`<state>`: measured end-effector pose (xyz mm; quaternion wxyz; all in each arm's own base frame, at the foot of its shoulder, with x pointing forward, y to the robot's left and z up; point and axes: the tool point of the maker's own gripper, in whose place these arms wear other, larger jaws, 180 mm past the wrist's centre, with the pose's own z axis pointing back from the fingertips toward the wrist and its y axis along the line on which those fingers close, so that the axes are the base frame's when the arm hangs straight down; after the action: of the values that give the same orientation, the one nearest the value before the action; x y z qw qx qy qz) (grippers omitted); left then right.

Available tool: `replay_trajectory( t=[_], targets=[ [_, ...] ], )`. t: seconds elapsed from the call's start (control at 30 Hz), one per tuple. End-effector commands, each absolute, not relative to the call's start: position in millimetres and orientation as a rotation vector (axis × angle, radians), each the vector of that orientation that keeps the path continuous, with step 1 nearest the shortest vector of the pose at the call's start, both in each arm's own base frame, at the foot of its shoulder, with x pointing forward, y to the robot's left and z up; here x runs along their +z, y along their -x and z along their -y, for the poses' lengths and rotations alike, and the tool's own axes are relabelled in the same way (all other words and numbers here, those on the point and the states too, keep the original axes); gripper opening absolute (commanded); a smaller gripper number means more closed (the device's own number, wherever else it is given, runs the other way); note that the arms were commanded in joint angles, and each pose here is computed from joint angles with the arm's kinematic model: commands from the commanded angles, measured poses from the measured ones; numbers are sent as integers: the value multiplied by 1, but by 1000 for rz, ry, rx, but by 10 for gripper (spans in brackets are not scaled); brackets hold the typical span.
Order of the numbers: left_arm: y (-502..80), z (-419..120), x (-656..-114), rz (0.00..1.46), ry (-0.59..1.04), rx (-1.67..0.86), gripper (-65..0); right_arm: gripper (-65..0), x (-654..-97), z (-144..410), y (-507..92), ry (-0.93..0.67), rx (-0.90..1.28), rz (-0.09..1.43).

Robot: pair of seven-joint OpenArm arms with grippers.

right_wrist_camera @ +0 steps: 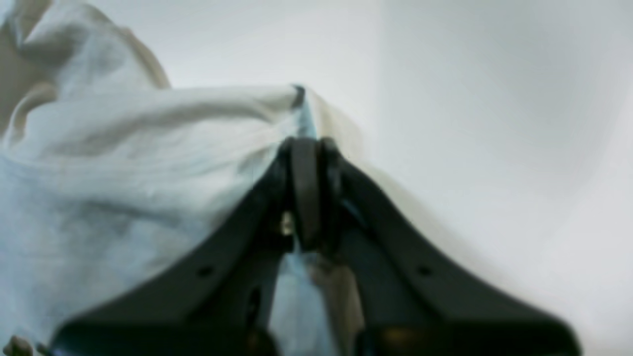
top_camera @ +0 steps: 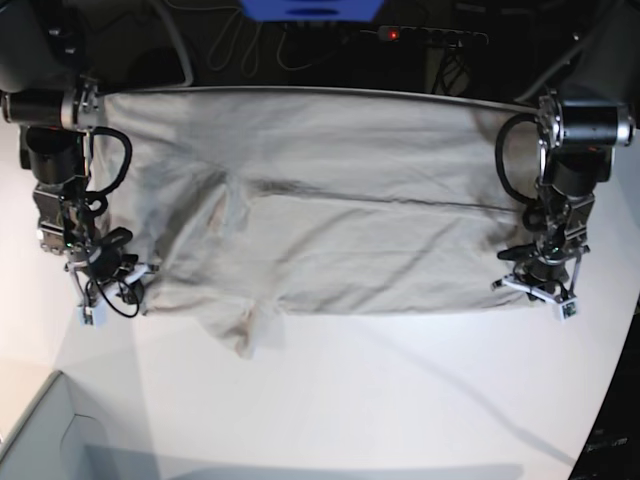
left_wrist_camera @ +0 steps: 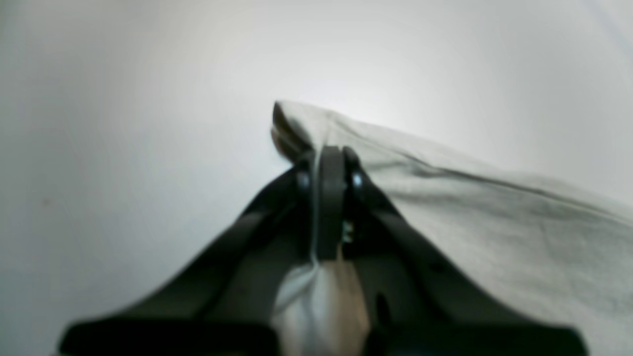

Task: Layout the t-shirt on the table in an organized manner, then fold the t-shirt properly
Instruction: 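Grasp the hem edge with both grippers, then lift the hem with both grippers and fold it toward the collar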

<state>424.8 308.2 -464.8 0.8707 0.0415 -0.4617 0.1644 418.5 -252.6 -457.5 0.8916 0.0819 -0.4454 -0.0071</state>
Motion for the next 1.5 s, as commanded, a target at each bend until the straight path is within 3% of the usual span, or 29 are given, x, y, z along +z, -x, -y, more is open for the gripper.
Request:
replay_trajectory(
  t=[0.0,0.4,0.6,0.8,1.03,1.47],
  targets=[
    [-436,-314,-451,997,-92,342,-650,-650,-426,265,-444,-148,-24,1020],
    [-445,-297,-414,1152,-63,264,-650,-650,-393,265,-428,-98,94,1139],
    [-432,-299,-395,1239,30,374,-650,-650,-387,292,-405,-60,1,1189],
    [-421,-304,-381,1239,116,442,-650,-650,-382,303,-379,-24,-19,1214],
    [-394,-295,-376,1253,199,483,-650,-650,-378,279,-335,-21,62,1225],
    [-338,-339,-390,1228,128,581,-650,-650,-404,241,-252,-76,61,1167]
  ],
)
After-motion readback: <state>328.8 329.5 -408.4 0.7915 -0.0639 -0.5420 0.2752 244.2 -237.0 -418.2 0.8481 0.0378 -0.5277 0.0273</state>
